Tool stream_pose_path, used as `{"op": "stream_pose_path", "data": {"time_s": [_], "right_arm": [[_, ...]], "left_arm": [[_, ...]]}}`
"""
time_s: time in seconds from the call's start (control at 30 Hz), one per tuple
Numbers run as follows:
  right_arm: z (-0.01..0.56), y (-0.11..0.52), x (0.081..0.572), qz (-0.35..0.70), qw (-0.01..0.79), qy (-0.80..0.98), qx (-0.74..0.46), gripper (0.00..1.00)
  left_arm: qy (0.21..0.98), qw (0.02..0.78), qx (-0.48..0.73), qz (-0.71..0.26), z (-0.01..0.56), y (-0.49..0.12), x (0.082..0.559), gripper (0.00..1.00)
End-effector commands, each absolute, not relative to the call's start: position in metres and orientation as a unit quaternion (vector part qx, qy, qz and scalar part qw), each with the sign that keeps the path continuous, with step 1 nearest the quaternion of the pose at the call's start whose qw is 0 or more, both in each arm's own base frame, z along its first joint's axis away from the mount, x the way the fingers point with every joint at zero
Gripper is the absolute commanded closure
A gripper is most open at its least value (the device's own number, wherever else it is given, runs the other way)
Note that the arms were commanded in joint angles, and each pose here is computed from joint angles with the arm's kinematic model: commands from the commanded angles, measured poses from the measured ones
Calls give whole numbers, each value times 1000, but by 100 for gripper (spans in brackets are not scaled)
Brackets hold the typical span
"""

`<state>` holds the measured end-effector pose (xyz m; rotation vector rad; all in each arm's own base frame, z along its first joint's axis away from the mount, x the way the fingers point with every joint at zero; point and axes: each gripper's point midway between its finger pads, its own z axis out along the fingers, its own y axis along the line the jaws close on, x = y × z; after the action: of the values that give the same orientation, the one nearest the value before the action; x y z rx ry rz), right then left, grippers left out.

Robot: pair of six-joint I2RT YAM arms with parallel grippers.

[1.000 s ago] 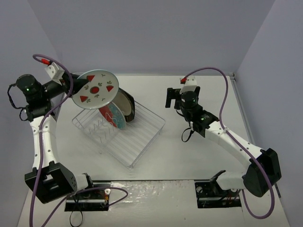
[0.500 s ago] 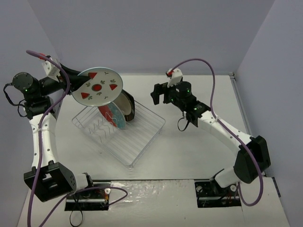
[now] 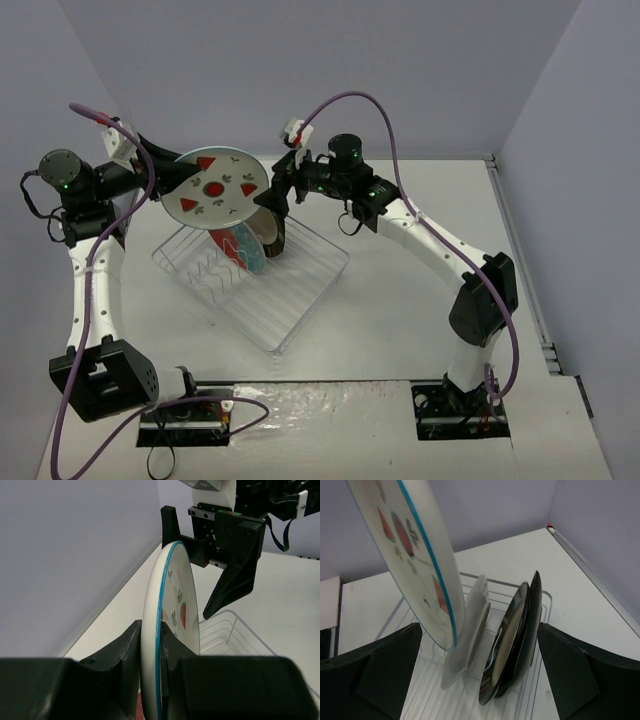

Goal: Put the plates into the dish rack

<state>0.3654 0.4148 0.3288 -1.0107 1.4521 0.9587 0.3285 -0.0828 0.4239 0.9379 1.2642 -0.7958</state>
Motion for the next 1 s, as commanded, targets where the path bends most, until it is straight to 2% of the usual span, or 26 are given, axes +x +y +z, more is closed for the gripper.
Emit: {"op": "stream_pose_path", "data": {"time_s": [0.0, 0.3, 0.37, 0.47, 0.63, 0.67, 0.7, 0.77, 0.97], "right_arm": [[392, 419, 336, 452, 559, 503, -480, 3], [404, 434, 343, 475, 556, 482, -482, 18], [405, 439, 347, 483, 553, 480, -480, 35], [408, 442, 344, 496, 546, 474, -481, 52], [415, 440, 343, 505, 550, 475, -466, 95], [415, 439, 344, 504, 551, 479, -462, 100], [417, 437, 346, 498, 558, 483, -455, 100], [421, 430, 358, 481, 579, 507, -421, 100], [432, 394, 400, 422, 623, 571, -327, 100]], "left_arm": [[488, 619, 516, -336, 446, -100, 293, 100], [485, 610, 519, -350, 444, -108, 288, 100], [484, 609, 520, -352, 445, -109, 286, 100], [483, 610, 522, -350, 446, -110, 284, 100], [483, 621, 513, -341, 450, -110, 284, 100], [484, 624, 511, -340, 451, -110, 284, 97], [484, 626, 509, -339, 452, -110, 285, 78], [488, 632, 500, -336, 454, -109, 288, 4], [527, 670, 426, -303, 465, -97, 320, 3]]}}
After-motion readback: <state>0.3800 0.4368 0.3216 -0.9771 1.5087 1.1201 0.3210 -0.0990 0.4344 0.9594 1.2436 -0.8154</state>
